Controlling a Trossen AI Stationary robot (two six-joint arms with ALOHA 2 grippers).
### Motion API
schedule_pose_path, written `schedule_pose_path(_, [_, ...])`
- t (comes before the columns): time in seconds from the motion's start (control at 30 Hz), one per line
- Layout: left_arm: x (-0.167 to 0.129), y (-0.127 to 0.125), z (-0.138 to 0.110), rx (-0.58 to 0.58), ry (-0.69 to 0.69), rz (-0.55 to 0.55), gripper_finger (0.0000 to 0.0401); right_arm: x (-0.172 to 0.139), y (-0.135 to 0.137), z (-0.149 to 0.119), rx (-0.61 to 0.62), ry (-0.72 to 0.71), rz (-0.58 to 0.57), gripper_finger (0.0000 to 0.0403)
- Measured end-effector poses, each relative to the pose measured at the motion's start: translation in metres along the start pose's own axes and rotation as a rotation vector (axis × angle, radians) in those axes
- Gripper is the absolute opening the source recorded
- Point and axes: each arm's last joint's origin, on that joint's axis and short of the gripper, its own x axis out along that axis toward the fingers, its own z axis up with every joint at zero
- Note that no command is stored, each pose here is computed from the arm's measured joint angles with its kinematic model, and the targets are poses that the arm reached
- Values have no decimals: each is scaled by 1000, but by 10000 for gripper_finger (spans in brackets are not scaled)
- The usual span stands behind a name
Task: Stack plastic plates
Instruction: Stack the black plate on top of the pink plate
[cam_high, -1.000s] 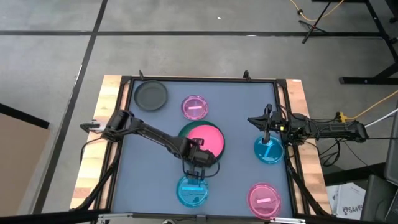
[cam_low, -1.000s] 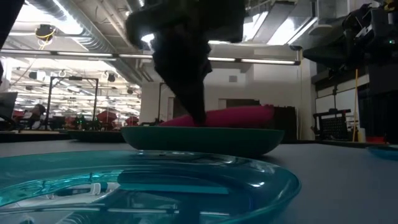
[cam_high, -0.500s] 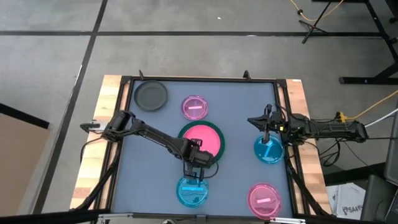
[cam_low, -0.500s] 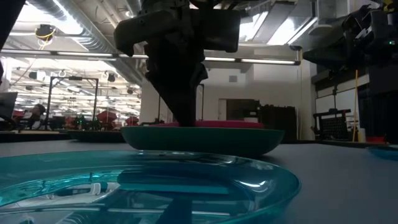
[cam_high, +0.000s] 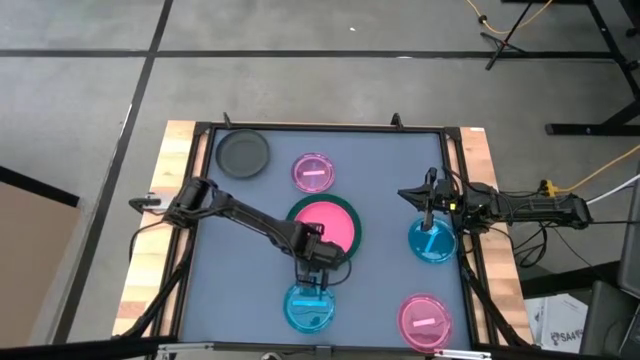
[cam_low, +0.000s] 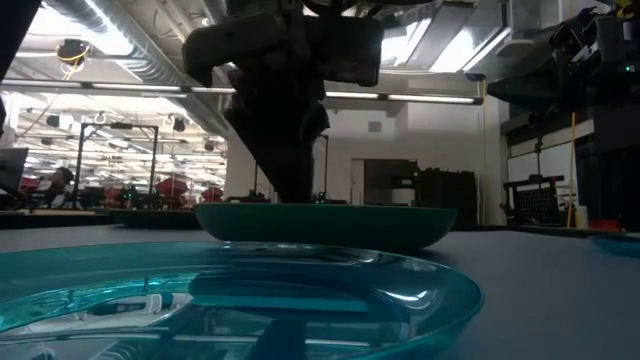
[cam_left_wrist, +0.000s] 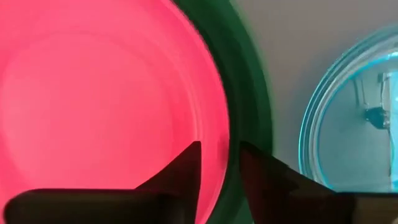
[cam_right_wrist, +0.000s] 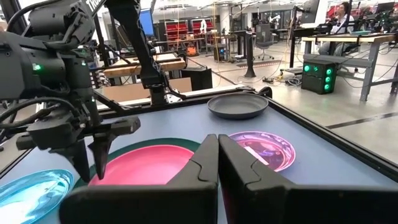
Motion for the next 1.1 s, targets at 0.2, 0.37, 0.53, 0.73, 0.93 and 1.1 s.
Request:
schedule_pose_path(0.2, [-35,1,0,-3,-82,45,113,0,0,0,0,-2,0,0])
schedule_pose_path(0.37, [-67,4,-6,-4,-125,117,113,0,0,0,0,-2,0,0])
schedule_pose_path(0.53, [-83,7,-16,-1,-110,252,113,0,0,0,0,-1,0,0])
schedule_pose_path(0.73, [-87,15,-38,-33,-65,326,113,0,0,0,0,-1,1,0])
schedule_pose_path(0.93, [-95,31,-78,-153,-84,365,113,0,0,0,0,-1,1,0])
schedule_pose_path(1.1, [-100,50,-112,-254,-98,414,113,0,0,0,10,-2,-1,0])
